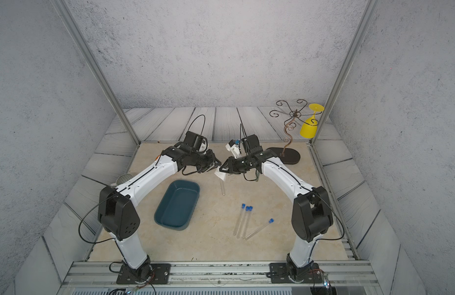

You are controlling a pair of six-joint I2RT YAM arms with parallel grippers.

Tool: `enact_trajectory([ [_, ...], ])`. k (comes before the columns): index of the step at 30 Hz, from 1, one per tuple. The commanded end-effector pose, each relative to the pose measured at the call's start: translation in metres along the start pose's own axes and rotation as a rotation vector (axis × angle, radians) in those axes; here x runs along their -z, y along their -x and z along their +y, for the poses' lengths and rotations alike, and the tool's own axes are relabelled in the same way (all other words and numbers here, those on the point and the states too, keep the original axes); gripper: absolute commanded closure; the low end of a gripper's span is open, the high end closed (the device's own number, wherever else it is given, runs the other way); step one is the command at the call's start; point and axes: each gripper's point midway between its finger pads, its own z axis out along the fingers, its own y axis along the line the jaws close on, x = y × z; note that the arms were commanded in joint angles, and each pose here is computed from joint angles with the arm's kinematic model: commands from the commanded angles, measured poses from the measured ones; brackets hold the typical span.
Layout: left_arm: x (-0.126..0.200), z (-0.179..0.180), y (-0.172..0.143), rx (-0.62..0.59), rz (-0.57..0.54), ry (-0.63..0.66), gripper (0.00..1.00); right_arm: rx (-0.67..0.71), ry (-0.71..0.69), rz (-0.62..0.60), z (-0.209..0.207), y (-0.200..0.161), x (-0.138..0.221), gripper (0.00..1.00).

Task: Wipe the exteriors of test tubes
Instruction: Wipe the dirt from the test tube.

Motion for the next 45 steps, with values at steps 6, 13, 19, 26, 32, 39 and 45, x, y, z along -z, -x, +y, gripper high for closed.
enact_trajectory([
  [6, 0.013, -0.019, 0.005, -0.004, -0.019, -0.071, 0.82, 0.005, -0.02, 0.036, -0.014, -0.001, -0.015, 0.77],
  [13, 0.014, -0.022, 0.011, -0.007, -0.034, -0.078, 0.82, 0.008, -0.02, 0.05, -0.01, -0.02, -0.004, 0.77],
  [19, 0.012, -0.025, 0.016, -0.017, -0.037, -0.077, 0.82, -0.007, -0.011, 0.066, -0.008, -0.038, 0.003, 0.77],
  [26, 0.006, -0.021, 0.013, -0.012, -0.016, -0.07, 0.87, -0.01, -0.004, 0.061, -0.005, -0.039, 0.005, 0.8],
  [32, 0.006, -0.013, 0.013, -0.034, -0.018, -0.036, 0.85, 0.002, 0.007, 0.063, -0.001, -0.039, 0.007, 0.81],
  [39, 0.005, -0.011, 0.013, -0.039, -0.015, -0.022, 0.78, 0.007, 0.012, 0.066, 0.001, -0.038, 0.008, 0.83],
  [45, 0.003, -0.006, 0.009, -0.035, -0.003, -0.014, 0.62, 0.013, 0.016, 0.065, 0.003, -0.036, 0.009, 0.83],
])
